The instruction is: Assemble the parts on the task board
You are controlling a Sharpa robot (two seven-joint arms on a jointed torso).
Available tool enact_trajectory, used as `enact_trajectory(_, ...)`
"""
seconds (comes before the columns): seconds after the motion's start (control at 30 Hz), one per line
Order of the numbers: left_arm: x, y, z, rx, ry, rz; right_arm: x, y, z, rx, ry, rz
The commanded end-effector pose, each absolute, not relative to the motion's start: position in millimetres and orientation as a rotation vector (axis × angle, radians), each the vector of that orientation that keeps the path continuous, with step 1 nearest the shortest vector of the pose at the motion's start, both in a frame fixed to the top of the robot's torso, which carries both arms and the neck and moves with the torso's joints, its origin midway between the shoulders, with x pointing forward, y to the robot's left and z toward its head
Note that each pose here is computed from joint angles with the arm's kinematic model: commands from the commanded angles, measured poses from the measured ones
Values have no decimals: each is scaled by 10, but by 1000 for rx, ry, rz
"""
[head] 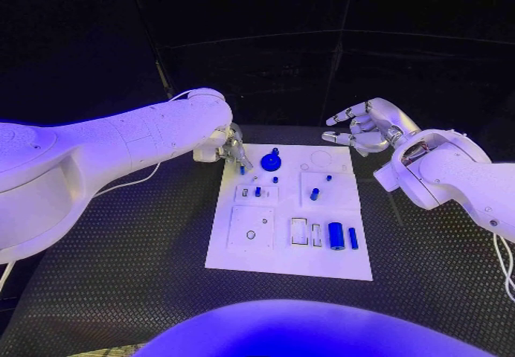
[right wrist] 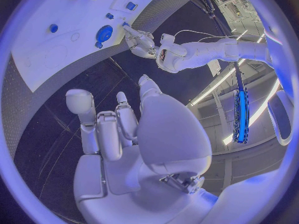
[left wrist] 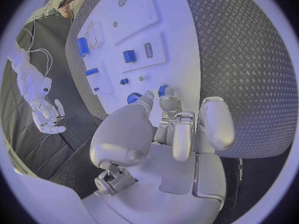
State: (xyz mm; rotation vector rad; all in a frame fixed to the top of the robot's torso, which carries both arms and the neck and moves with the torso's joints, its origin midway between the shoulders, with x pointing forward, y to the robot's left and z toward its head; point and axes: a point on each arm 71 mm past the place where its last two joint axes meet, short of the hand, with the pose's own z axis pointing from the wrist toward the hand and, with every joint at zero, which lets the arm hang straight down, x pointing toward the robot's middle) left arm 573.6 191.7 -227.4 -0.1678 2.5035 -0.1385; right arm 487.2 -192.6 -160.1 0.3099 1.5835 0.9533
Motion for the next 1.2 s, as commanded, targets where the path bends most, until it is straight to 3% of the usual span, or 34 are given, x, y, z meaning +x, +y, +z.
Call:
enact_trajectory(0.03,5733,1902,-2270,-157,2513,-141,4871,-1912,-1587,302,1581,964)
enact_trajectory(1.2,5738,1906,-2314,-191,2532,-154,4868,-1907,-1587,300,1583,966)
